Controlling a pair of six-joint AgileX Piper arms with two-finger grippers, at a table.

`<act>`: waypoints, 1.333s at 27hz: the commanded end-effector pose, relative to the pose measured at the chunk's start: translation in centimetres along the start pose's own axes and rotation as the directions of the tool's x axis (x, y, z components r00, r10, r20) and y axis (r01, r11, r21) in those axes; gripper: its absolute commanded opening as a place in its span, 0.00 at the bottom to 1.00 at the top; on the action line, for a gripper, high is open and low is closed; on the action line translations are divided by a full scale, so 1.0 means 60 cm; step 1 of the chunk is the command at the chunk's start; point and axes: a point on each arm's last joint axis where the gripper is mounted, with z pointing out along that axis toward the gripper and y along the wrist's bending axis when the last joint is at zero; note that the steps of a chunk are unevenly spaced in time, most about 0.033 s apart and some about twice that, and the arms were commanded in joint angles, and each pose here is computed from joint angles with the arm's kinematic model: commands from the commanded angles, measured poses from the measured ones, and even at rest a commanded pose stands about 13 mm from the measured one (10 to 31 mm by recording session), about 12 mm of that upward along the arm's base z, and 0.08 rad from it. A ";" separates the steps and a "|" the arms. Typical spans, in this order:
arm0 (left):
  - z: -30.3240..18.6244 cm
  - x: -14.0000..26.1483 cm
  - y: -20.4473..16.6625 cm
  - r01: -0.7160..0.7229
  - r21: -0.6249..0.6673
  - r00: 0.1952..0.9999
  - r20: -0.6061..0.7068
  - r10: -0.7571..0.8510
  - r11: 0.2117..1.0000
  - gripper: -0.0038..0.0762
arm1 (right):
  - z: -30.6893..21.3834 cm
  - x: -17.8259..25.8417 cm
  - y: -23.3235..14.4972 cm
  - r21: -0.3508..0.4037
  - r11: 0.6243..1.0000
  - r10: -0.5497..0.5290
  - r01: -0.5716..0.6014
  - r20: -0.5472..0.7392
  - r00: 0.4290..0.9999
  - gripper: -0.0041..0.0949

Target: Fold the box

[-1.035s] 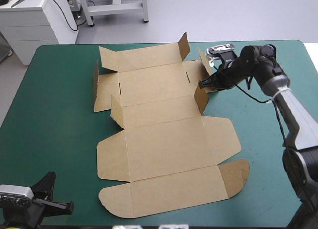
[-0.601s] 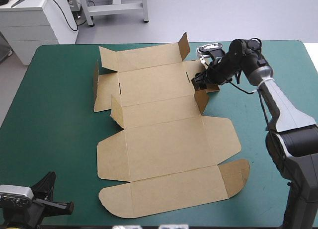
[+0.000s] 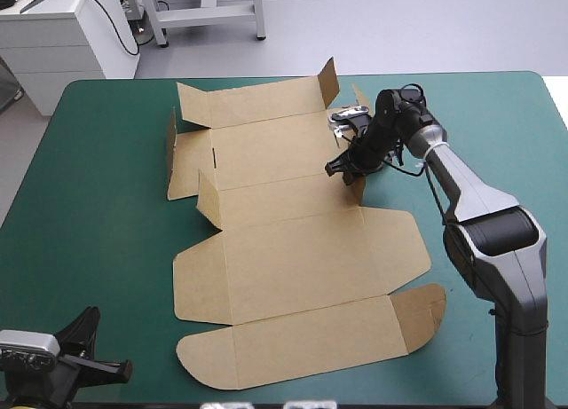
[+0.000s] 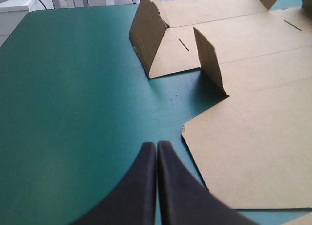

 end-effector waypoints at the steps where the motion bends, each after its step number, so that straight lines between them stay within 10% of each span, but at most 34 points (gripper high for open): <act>1: -0.014 -0.024 -0.001 0.010 0.003 0.993 0.115 -0.010 1.000 0.04 | -0.094 -0.018 0.013 0.045 0.998 -0.058 0.053 0.127 0.990 0.02; 8: -0.014 -0.024 -0.001 0.010 0.003 0.993 0.115 -0.010 1.000 0.04 | -0.102 -0.027 0.037 0.007 0.913 -0.401 0.407 0.184 0.897 0.02; 19: -0.014 -0.024 -0.001 0.010 0.003 0.993 0.115 -0.010 1.000 0.04 | -0.091 -0.040 0.098 0.140 0.526 -0.847 0.839 0.171 0.503 0.02; 28: -0.014 -0.024 -0.001 0.010 0.003 0.993 0.115 -0.010 1.000 0.04 | -0.091 -0.053 0.111 0.236 0.447 -0.892 0.863 0.180 0.414 0.02; 33: -0.014 -0.024 -0.001 0.010 0.003 0.993 0.115 -0.010 1.000 0.04 | -0.090 -0.051 0.107 0.252 0.298 -0.954 0.921 0.111 0.278 0.02; 36: -0.014 -0.024 -0.001 0.010 0.003 0.993 0.115 -0.010 1.000 0.04 | -0.091 -0.051 0.108 0.254 0.310 -0.950 0.916 0.119 0.288 0.02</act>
